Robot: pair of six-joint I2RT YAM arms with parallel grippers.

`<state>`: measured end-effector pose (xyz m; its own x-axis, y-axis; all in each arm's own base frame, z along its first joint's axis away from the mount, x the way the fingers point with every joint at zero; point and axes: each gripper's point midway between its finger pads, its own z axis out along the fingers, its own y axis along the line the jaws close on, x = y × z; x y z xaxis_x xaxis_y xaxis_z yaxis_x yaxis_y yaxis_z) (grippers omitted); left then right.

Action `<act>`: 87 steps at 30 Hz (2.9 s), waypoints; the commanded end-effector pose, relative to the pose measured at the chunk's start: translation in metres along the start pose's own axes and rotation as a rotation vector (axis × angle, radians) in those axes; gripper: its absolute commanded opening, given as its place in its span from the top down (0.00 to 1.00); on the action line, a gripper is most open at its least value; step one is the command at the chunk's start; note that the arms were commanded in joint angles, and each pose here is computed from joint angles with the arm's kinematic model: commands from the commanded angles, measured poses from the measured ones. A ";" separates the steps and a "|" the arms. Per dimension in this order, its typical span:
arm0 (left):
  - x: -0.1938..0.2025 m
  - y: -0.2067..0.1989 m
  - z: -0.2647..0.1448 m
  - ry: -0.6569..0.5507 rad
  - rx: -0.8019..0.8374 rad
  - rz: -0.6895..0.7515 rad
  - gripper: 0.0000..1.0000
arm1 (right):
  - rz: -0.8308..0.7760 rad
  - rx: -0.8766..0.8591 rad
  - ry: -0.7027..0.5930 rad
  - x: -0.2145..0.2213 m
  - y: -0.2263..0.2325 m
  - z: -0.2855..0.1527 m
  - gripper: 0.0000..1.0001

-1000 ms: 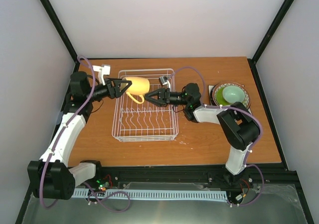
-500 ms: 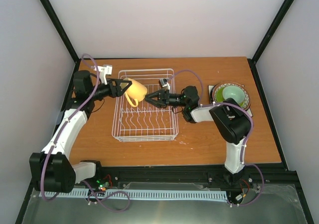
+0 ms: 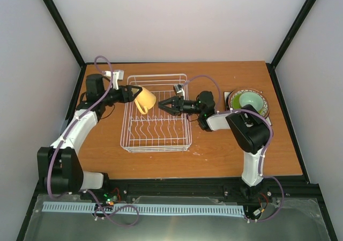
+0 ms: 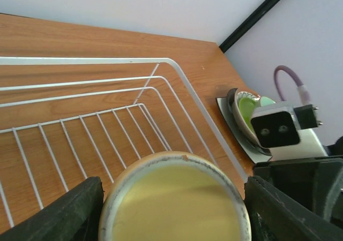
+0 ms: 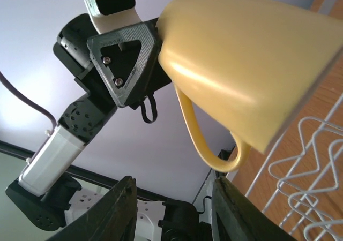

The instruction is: Load the mixed dishes into the dish rack

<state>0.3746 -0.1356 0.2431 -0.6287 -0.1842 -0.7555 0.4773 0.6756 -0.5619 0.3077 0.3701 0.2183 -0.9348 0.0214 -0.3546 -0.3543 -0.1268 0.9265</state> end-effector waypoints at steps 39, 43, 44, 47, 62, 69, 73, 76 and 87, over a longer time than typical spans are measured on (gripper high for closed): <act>0.009 0.051 0.097 0.064 -0.512 0.334 1.00 | -0.437 0.628 -0.170 -0.028 0.018 -0.108 0.66; 0.013 0.060 0.096 0.072 -0.551 0.334 1.00 | -0.431 0.627 -0.163 -0.027 0.016 -0.108 0.66; 0.016 0.063 0.097 0.082 -0.556 0.330 0.99 | -0.432 0.627 -0.162 -0.026 0.017 -0.107 0.66; 0.023 0.070 0.101 0.109 -0.570 0.321 0.99 | -0.429 0.632 -0.161 -0.026 0.016 -0.108 0.64; 0.013 0.073 0.096 0.109 -0.628 0.315 0.52 | -0.435 0.653 -0.165 -0.026 0.019 -0.111 0.44; 0.005 0.063 0.083 0.092 -0.632 0.309 0.04 | -0.430 0.652 -0.162 -0.025 0.019 -0.111 0.43; 0.007 0.066 0.082 0.096 -0.643 0.298 0.00 | -0.432 0.654 -0.163 -0.025 0.019 -0.111 0.43; 0.002 0.062 0.078 0.070 -0.647 0.295 0.00 | -0.439 0.668 -0.173 -0.026 0.021 -0.114 0.43; -0.097 -0.059 0.010 -0.284 -0.432 0.383 0.00 | -0.250 1.068 -0.590 -0.065 0.022 -0.255 0.42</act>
<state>0.4310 -0.1490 0.2533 -0.4431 0.0747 -0.8933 0.2079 0.9779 -0.0214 0.3461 0.2018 0.2446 -0.6494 0.2220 -0.7273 -0.4304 0.6812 0.5922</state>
